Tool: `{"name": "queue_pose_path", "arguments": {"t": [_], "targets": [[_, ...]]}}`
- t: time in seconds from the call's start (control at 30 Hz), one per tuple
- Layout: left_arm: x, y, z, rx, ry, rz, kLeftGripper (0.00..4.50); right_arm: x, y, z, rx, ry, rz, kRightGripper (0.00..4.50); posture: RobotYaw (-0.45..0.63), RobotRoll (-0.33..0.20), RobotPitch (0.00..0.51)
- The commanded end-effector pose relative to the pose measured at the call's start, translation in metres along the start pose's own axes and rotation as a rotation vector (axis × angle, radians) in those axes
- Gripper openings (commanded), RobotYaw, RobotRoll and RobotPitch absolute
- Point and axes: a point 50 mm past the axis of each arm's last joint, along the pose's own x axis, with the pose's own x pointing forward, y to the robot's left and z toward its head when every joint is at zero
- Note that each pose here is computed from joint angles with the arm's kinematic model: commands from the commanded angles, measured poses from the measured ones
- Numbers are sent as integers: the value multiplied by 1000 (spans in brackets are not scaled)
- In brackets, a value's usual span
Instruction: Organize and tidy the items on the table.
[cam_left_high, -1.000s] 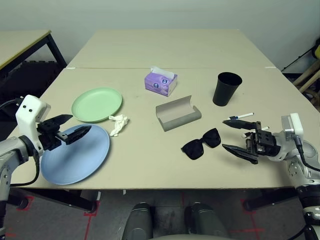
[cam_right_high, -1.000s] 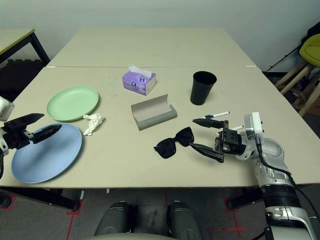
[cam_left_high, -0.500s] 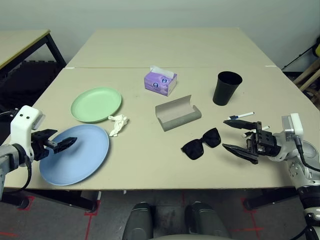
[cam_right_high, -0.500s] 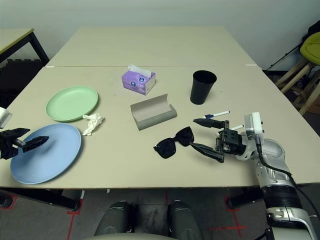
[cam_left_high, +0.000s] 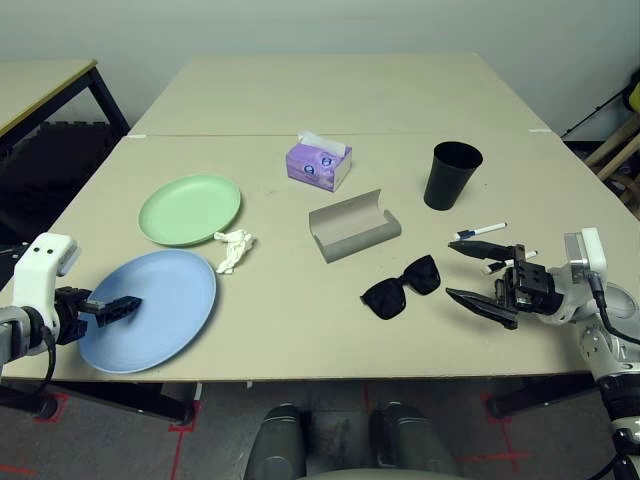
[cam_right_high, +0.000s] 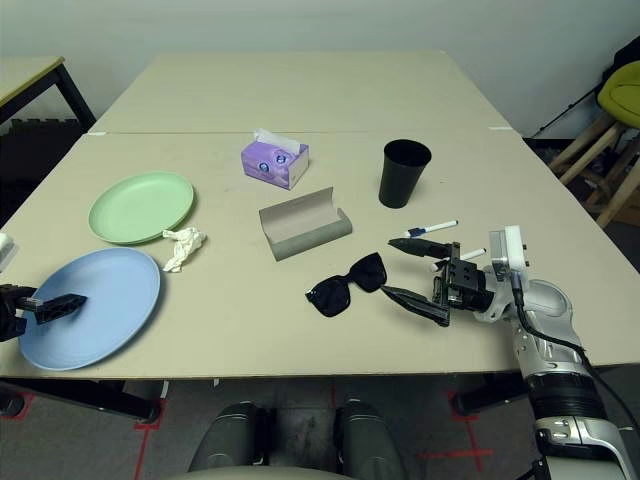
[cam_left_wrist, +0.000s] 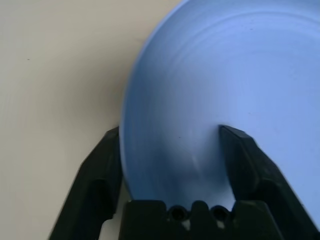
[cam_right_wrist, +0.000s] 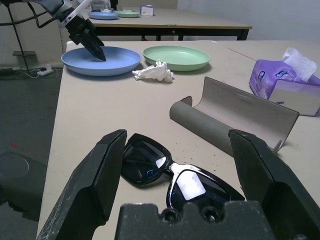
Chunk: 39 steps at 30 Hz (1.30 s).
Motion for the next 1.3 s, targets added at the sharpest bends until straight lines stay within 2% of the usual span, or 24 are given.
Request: {"name": "queue_pose_path", "arguments": {"t": [0.03, 0.2, 0.27, 0.57, 0.87, 1.07, 1.3], "targets": [[1, -2, -11, -11, 61, -25, 2410, -2, 0, 1, -16, 17, -3, 4500, 103, 0, 43], [1, -11, 2, -5, 10, -73, 529, -1, -2, 1, -17, 18, -3, 4500, 107, 0, 44], [2, -14, 8, 0, -9, -92, 12, -1, -2, 1, -17, 19, -3, 4500, 109, 0, 45], [1, -37, 38, 6, -105, -216, 12, -3, -4, 0, -21, 32, -10, 4500, 105, 0, 45], [-12, -54, 72, -55, -256, -350, 12, -4, -5, -1, -25, 42, -14, 4500, 107, 0, 42], [-10, -59, 91, -132, -378, -330, 12, -4, -5, -1, -26, 47, -16, 4500, 107, 0, 41], [8, -55, 102, -231, -508, -139, 12, -4, -4, -3, -27, 47, -18, 4500, 107, 0, 40]]}}
